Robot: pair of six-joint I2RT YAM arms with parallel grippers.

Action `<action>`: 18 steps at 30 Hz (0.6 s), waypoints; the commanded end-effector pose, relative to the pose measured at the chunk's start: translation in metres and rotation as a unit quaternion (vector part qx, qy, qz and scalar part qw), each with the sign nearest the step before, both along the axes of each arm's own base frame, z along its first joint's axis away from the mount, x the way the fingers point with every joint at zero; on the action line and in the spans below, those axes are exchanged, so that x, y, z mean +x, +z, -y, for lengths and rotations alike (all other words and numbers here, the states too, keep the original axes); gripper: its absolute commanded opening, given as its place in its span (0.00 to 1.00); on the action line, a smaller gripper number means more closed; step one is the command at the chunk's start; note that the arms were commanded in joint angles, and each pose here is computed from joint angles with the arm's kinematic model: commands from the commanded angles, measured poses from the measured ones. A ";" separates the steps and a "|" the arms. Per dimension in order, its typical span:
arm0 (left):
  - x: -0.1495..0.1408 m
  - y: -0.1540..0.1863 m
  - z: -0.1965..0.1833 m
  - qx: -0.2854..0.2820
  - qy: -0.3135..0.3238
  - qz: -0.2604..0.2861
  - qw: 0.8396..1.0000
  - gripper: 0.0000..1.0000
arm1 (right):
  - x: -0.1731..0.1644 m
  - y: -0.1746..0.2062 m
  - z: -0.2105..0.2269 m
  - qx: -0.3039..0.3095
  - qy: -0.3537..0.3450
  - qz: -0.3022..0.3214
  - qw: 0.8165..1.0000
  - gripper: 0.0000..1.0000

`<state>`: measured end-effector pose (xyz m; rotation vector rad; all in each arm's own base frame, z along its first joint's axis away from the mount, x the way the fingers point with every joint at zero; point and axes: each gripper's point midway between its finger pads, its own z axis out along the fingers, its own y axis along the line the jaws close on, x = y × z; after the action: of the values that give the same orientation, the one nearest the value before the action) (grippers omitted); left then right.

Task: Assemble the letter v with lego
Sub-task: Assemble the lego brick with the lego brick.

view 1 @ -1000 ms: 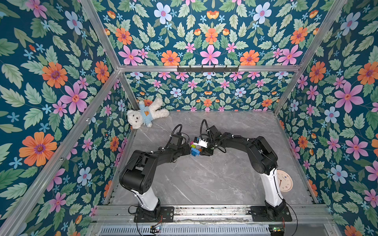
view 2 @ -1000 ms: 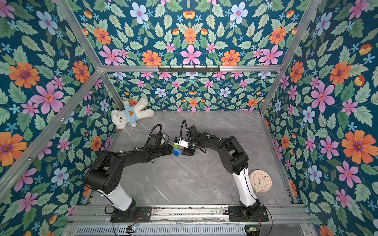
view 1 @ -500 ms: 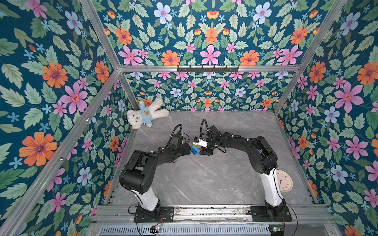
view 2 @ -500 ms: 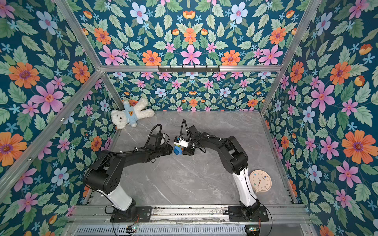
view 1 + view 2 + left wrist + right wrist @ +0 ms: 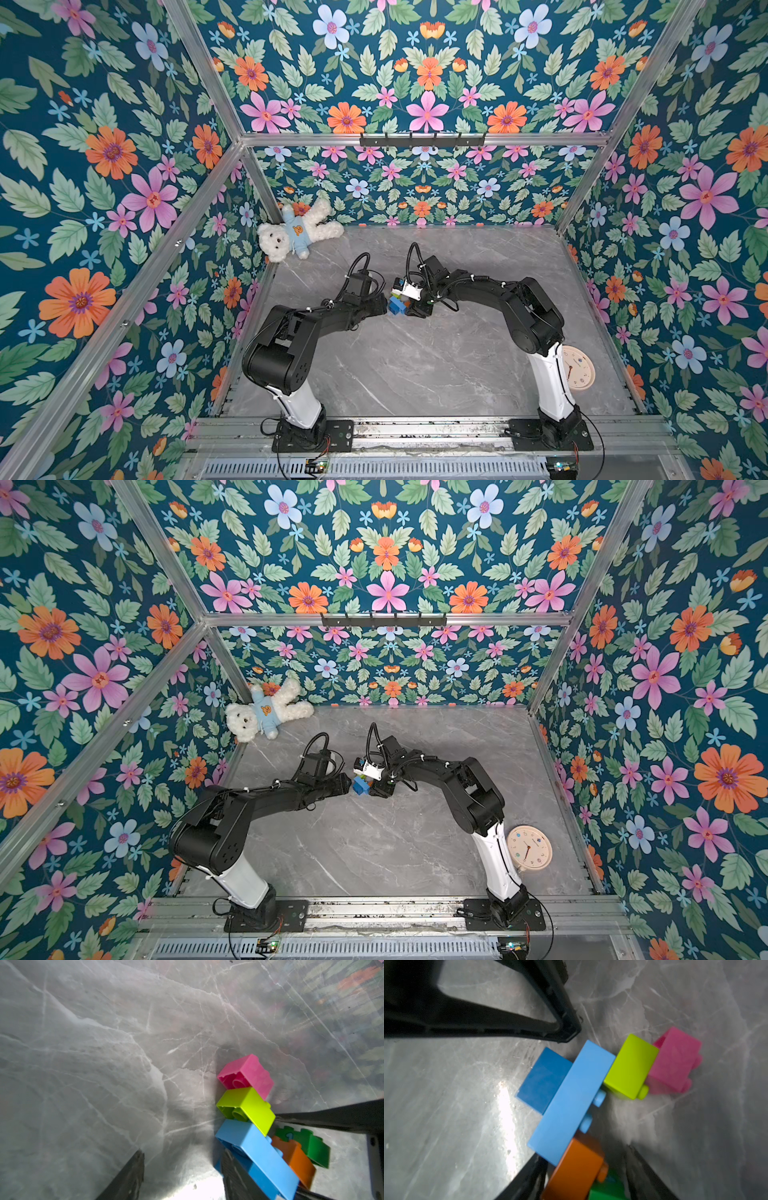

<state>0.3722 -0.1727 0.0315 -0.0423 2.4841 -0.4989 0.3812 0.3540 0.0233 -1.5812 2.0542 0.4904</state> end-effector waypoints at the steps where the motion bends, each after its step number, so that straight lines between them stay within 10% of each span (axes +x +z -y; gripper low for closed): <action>1: -0.021 -0.019 -0.004 0.010 -0.009 -0.052 0.999 0.62 | -0.009 -0.008 0.014 -0.029 -0.025 -0.030 0.999 0.63; 18: -0.021 -0.020 -0.004 0.010 -0.009 -0.054 0.998 0.62 | -0.006 -0.004 0.022 -0.030 -0.103 -0.055 0.993 0.75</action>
<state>0.3720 -0.1737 0.0317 -0.0388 2.4838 -0.5064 0.3836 0.3443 0.0257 -1.4232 2.1965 0.4690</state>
